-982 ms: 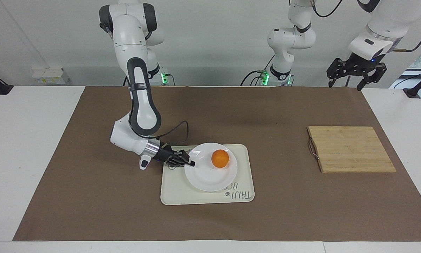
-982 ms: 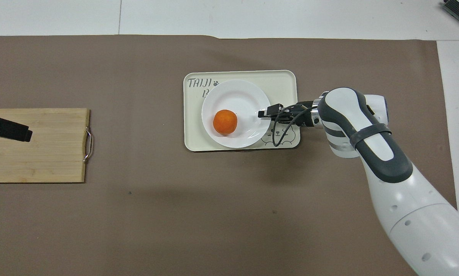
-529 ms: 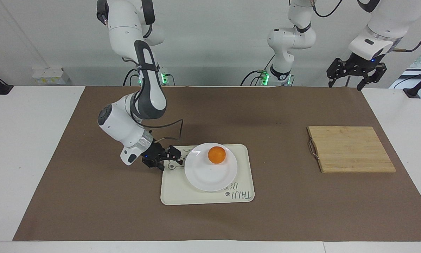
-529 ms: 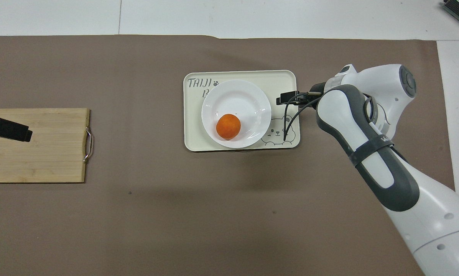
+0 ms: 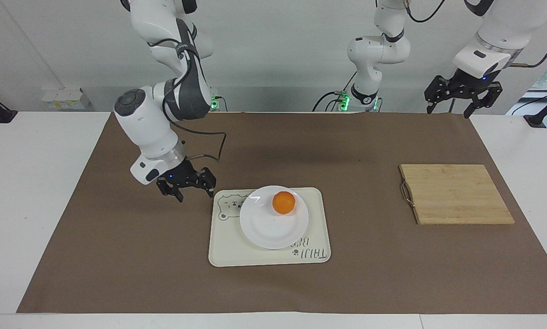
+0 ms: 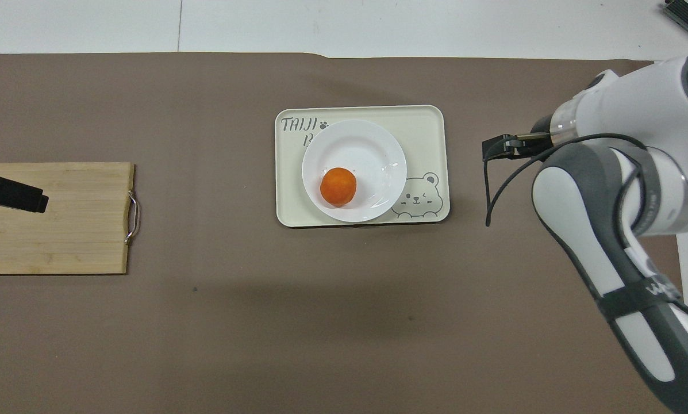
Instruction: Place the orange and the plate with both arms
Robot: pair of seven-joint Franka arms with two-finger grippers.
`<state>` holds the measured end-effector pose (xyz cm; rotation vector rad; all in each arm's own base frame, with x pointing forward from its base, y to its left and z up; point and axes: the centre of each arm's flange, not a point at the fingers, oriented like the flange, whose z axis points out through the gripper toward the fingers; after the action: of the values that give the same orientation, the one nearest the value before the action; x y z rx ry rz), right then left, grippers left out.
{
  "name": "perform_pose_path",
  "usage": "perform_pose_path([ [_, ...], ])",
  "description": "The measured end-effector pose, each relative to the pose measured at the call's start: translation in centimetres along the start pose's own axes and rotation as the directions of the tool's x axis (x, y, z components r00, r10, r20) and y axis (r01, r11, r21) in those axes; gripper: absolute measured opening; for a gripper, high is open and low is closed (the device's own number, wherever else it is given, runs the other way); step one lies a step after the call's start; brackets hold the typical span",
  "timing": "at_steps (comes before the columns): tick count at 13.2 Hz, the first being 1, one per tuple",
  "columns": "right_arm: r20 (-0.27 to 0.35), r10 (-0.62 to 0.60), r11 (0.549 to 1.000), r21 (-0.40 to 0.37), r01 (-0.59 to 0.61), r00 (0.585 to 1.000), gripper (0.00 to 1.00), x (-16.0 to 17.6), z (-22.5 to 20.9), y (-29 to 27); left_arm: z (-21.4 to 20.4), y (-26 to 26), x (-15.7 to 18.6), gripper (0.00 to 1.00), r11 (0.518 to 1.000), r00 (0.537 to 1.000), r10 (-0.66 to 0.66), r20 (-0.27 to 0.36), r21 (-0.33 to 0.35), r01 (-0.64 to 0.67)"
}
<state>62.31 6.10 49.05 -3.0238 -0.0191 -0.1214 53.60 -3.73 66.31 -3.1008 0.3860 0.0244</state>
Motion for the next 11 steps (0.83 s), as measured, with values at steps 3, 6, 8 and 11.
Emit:
perform_pose_path([
  [3,0.033,0.033,0.999,-0.025,-0.032,0.999,1.00,-2.3,-4.8,3.0,0.0,0.0,0.0,1.00,1.000,1.000,0.000,0.000,0.000,0.000],
  [6,0.049,0.050,0.998,-0.051,-0.048,0.998,1.00,-4.5,-8.4,3.6,0.0,0.0,0.0,1.00,1.000,1.000,0.000,0.000,0.000,0.000],
  [8,0.063,0.067,0.996,-0.066,-0.063,0.996,1.00,-6.1,-10.7,4.1,0.0,0.0,0.0,1.00,1.000,1.000,0.000,0.000,0.000,0.000],
  [11,0.070,0.100,0.993,-0.070,-0.095,0.993,1.00,-7.8,-13.1,5.8,0.0,0.0,0.0,1.00,1.000,1.000,0.000,0.000,0.000,0.000],
])
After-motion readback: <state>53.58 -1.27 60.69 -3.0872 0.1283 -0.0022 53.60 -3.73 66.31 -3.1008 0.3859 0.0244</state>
